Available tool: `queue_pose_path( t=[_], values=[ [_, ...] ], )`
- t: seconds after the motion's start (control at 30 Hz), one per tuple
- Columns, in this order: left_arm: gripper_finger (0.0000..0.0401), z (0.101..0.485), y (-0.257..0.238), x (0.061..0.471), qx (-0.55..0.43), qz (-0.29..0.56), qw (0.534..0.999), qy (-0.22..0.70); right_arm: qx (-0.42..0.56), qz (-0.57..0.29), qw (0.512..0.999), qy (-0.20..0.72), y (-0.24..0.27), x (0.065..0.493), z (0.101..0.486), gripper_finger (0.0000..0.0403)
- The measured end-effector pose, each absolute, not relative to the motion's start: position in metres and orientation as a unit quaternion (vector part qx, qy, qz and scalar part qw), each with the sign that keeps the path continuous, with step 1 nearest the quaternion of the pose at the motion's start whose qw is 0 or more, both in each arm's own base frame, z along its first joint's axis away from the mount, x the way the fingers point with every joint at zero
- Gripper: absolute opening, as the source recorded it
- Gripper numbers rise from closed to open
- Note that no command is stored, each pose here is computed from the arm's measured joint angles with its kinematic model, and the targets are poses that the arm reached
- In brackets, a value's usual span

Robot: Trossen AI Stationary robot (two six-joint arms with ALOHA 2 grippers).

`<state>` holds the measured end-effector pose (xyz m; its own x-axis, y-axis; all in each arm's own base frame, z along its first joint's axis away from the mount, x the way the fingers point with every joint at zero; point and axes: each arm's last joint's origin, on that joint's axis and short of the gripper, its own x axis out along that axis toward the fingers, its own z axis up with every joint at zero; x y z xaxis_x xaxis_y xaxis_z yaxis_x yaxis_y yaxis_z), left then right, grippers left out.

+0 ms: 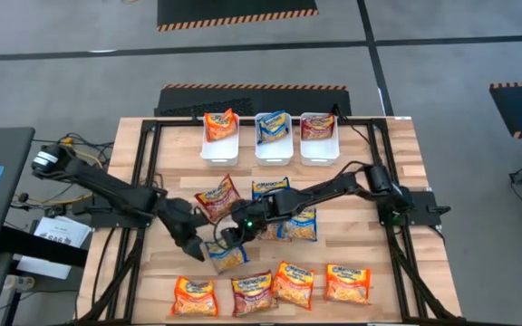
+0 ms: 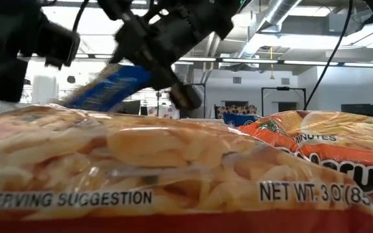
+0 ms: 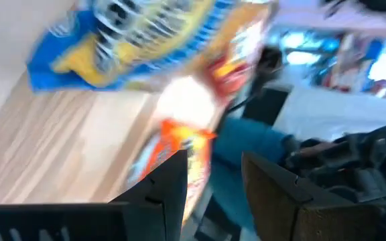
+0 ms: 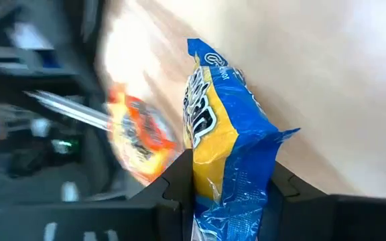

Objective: Sort Maruchan noodles
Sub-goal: Put the left blue noodle soup pack into the middle white bin

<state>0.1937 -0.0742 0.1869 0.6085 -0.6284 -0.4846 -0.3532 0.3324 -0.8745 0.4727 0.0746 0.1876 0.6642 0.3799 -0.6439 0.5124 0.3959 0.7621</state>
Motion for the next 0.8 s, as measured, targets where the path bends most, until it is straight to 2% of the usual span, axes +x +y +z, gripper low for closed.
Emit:
queue_pose_path(
  t=[0.27,0.5,0.8],
  values=[
    [0.0127,0.23,-0.06,0.17,-0.57,-0.107,0.764,0.282,0.5,-0.048,0.772,0.389,0.047,0.453,0.237,0.0113],
    [0.0127,0.256,-0.041,0.15,-0.546,-0.062,0.826,0.13,0.458,-0.04,0.823,0.332,-0.002,0.436,0.285,0.0113],
    [0.0127,0.271,-0.022,0.134,-0.514,0.031,0.857,-0.003,0.39,-0.09,0.871,0.285,-0.085,0.38,0.342,0.0113]
  ],
)
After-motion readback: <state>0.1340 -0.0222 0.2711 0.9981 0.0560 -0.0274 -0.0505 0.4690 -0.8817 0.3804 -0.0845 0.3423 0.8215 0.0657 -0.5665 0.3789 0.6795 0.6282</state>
